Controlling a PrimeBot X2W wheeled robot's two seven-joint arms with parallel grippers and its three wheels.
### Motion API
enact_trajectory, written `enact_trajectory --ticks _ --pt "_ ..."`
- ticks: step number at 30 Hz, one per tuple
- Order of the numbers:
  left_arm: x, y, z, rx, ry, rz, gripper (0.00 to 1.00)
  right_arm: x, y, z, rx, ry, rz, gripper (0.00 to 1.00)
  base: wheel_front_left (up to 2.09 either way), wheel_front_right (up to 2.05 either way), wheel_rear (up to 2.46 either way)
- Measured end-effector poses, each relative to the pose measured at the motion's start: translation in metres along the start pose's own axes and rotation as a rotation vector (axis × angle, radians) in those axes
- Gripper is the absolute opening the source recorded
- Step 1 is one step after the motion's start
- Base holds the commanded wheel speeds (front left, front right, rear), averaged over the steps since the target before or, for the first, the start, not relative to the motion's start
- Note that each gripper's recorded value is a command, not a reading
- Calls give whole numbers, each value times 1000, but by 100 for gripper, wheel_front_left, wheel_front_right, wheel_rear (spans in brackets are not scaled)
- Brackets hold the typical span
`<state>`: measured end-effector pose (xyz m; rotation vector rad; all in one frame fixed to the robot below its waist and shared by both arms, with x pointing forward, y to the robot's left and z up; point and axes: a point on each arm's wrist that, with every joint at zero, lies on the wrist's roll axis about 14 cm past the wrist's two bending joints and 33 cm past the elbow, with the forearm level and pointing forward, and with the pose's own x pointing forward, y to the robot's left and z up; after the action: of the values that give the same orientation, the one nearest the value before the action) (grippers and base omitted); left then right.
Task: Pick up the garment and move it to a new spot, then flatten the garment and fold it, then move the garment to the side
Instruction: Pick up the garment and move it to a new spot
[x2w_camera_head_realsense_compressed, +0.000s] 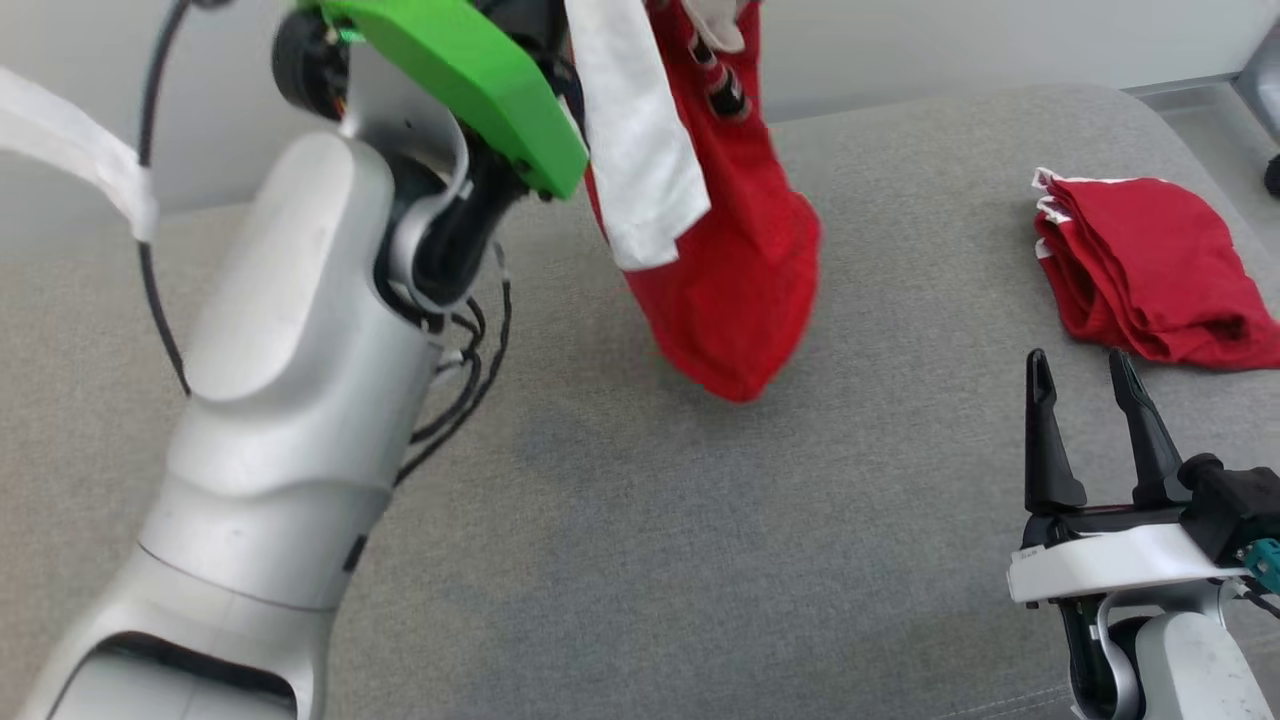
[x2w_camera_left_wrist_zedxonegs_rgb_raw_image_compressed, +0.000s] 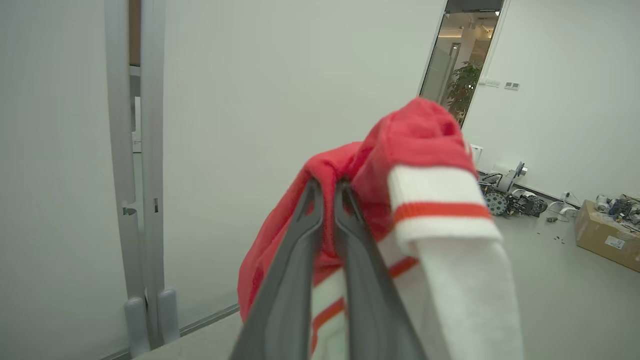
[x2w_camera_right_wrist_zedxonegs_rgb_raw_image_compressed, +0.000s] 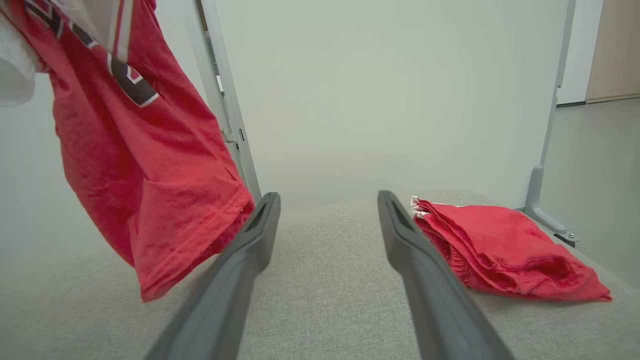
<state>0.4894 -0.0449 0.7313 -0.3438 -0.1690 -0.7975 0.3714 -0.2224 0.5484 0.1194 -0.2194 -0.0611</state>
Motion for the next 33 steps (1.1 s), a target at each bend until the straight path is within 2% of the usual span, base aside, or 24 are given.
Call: enact_trajectory --ticks 4,9,12,18,19,21,22,23,33 --pt "-16 6 -63 -136 94 72 0 -8 -8 4 0 -6 -26 100 0 0 0" --pt "-61 61 -144 -252 201 321 0 -8 -11 -1 1 9 -36 100 0 0 0" --pt "-88 97 -165 -265 207 454 0 -7 -14 -5 -3 19 -43 100 0 0 0" --pt "-141 143 -189 -335 176 685 2 -2 -11 -14 -7 40 -33 100 0 0 0" --pt "-151 149 -193 -343 169 725 26 -1 -9 -15 -5 42 -27 100 0 0 0" --pt "-167 157 -198 -353 162 780 47 2 -5 -17 -3 45 -14 100 0 0 0" --pt "-174 161 -201 -356 159 803 89 4 -2 -17 -3 45 -7 100 0 0 0" --pt "-178 163 -201 -355 153 819 100 6 0 -18 -2 45 1 100 0 0 0" --pt "-205 177 -189 -303 96 866 100 15 18 -22 3 48 52 100 0 0 0"
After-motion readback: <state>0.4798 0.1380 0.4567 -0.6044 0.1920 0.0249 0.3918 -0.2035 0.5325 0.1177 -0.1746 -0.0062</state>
